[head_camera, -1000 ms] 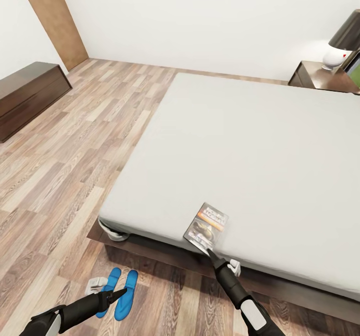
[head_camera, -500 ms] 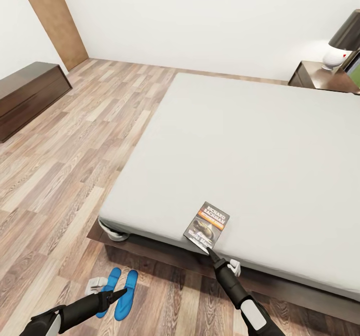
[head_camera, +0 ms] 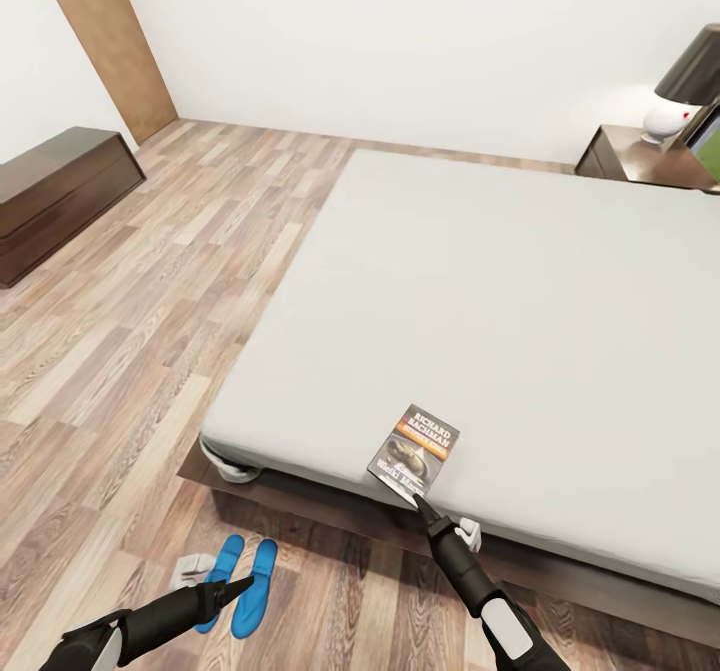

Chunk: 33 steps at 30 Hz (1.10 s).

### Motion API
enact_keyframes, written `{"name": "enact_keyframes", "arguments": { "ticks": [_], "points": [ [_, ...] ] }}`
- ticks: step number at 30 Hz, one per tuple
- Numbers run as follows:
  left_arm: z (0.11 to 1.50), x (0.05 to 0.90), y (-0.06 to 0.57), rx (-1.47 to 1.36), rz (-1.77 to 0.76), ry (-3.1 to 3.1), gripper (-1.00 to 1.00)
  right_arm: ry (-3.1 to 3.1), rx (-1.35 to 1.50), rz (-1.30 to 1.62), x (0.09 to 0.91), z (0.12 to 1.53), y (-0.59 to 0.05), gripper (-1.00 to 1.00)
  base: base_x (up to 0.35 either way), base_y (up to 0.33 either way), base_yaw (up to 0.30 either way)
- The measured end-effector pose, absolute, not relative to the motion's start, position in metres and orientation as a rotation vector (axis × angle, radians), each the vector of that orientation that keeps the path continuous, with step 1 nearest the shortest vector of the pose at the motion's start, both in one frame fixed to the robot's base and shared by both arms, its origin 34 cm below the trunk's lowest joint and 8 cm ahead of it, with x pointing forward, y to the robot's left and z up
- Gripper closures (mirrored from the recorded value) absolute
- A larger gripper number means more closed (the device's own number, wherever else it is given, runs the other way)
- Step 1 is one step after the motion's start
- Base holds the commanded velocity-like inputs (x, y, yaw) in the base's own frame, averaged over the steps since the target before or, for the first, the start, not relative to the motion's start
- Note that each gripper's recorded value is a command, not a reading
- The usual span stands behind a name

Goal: In the bedroom, move the book from the bed onto either nightstand, and place the two sandals side by side next to the bed.

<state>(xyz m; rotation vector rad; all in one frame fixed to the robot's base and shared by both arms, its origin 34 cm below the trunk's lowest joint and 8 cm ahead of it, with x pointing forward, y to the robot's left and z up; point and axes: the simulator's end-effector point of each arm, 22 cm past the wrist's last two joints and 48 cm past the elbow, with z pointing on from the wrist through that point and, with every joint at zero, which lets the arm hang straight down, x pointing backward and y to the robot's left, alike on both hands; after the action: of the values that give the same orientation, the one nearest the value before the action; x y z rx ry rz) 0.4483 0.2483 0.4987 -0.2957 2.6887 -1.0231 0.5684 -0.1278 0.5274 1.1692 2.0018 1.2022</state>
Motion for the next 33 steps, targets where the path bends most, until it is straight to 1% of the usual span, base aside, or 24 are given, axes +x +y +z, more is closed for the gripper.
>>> {"name": "enact_keyframes", "arguments": {
  "ticks": [33],
  "points": [
    [0.548,0.446,0.248,-0.297,-1.024,2.69,-1.0,2.006,1.167,1.205,0.566,0.577,-0.127,1.0,0.0,0.0,0.0]
  ]
}}
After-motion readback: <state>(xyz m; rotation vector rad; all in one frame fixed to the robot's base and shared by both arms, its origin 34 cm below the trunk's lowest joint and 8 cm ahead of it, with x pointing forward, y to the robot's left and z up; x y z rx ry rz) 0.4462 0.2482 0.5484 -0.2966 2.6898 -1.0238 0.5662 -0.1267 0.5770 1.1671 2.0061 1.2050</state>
